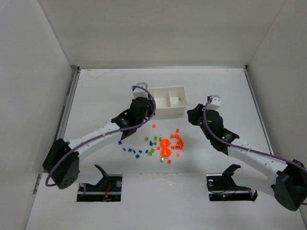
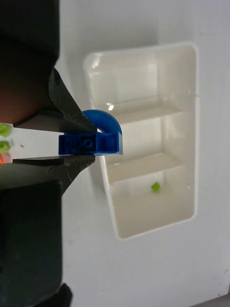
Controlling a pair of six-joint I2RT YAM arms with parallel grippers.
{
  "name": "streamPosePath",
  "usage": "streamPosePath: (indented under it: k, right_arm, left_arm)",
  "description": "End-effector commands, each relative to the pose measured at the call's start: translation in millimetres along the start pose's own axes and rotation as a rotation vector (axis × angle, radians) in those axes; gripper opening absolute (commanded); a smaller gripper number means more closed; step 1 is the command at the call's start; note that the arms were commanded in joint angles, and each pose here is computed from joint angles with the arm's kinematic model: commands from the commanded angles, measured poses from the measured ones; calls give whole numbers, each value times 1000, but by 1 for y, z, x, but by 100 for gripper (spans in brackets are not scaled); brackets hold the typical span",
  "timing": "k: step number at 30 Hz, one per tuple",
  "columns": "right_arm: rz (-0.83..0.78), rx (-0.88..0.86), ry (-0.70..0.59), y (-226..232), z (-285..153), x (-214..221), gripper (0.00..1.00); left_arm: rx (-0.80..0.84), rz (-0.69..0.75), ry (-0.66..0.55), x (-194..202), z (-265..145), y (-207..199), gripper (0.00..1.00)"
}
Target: Sort the legos into containers by color
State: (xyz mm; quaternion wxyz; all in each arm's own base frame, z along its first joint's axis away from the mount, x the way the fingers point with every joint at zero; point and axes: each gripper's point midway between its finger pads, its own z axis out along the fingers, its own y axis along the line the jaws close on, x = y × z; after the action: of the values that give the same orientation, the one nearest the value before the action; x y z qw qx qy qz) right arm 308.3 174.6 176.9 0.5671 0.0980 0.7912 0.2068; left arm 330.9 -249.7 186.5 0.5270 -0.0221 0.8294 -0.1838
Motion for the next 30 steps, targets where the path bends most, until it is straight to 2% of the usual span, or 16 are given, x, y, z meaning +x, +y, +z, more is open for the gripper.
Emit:
streamPosePath:
  k: [1, 4, 10, 18, 30]
  right_arm:
    - [4, 33, 23, -9, -9, 3, 30]
    - [-2, 62, 64, -22, -14, 19, 30]
    - [-7, 81, 93, -34, -19, 34, 32]
    - [-39, 77, 100, -32, -17, 32, 36]
    - [-61, 71, 111, -29, -15, 34, 37]
  left_arm:
    - [125, -41, -32, -32, 33, -39, 15]
    - [140, -38, -37, -40, 57, -50, 15]
    - [88, -50, -5, -33, 99, -38, 15]
    - [64, -22, 41, -15, 126, -40, 16]
    - [-27, 1, 79, 10, 148, -17, 18]
